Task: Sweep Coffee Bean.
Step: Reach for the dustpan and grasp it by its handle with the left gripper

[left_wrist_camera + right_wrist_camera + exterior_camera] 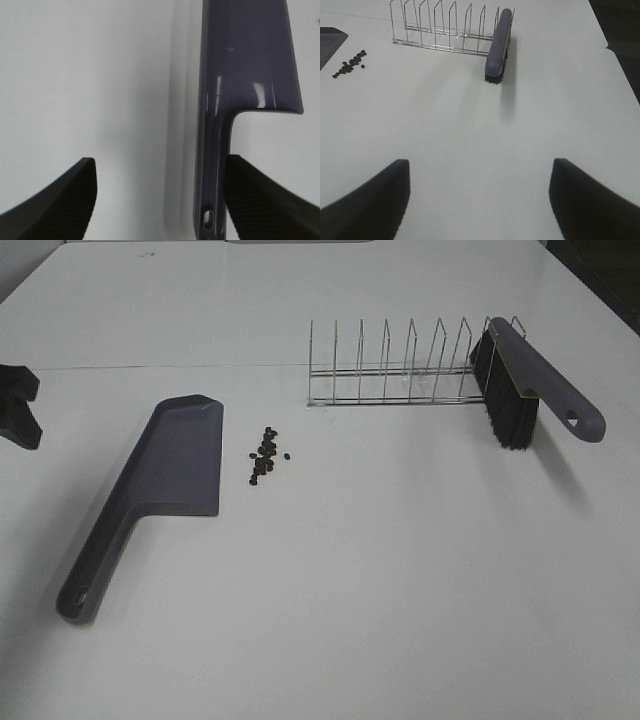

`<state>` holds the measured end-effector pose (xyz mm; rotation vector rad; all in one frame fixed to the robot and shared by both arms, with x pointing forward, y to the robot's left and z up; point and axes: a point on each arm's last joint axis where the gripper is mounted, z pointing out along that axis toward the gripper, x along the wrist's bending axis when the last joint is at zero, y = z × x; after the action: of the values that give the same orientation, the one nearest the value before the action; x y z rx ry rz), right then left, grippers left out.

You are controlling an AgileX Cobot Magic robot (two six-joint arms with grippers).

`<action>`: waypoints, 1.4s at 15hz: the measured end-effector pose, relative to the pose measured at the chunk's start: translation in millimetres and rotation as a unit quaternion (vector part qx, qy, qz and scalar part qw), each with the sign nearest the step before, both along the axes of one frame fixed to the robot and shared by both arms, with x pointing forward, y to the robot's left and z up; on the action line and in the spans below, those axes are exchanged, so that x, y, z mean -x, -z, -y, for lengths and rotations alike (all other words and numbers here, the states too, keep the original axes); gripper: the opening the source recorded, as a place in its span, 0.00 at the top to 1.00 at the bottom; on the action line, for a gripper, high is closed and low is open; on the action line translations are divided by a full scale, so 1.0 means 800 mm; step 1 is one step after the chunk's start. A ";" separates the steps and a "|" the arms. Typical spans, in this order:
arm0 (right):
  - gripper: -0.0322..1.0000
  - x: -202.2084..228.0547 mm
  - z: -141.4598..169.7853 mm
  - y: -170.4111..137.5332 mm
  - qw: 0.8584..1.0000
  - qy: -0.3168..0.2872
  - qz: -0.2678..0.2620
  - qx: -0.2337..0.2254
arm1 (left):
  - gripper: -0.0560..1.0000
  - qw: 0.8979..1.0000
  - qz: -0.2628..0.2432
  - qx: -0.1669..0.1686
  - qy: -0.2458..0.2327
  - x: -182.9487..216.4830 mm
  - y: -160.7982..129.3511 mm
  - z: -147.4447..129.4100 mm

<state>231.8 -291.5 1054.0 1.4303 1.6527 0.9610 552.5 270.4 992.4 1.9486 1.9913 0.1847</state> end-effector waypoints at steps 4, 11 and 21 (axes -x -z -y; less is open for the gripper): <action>0.27 0.000 0.000 0.000 1.000 0.000 0.000 0.000 | 0.34 0.998 -0.064 0.014 0.002 -0.014 0.053 0.021; 0.27 0.000 0.000 0.000 1.000 0.000 0.000 0.000 | 0.34 0.992 -0.122 -0.003 0.038 -0.009 0.100 0.093; 0.27 0.000 0.000 0.000 1.000 0.000 0.000 0.000 | 0.34 0.989 -0.138 -0.032 0.038 -0.032 0.096 0.096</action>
<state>231.8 -291.5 1054.0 1.4303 1.6527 0.9610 577.9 193.8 915.7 2.1900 2.0948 -0.0433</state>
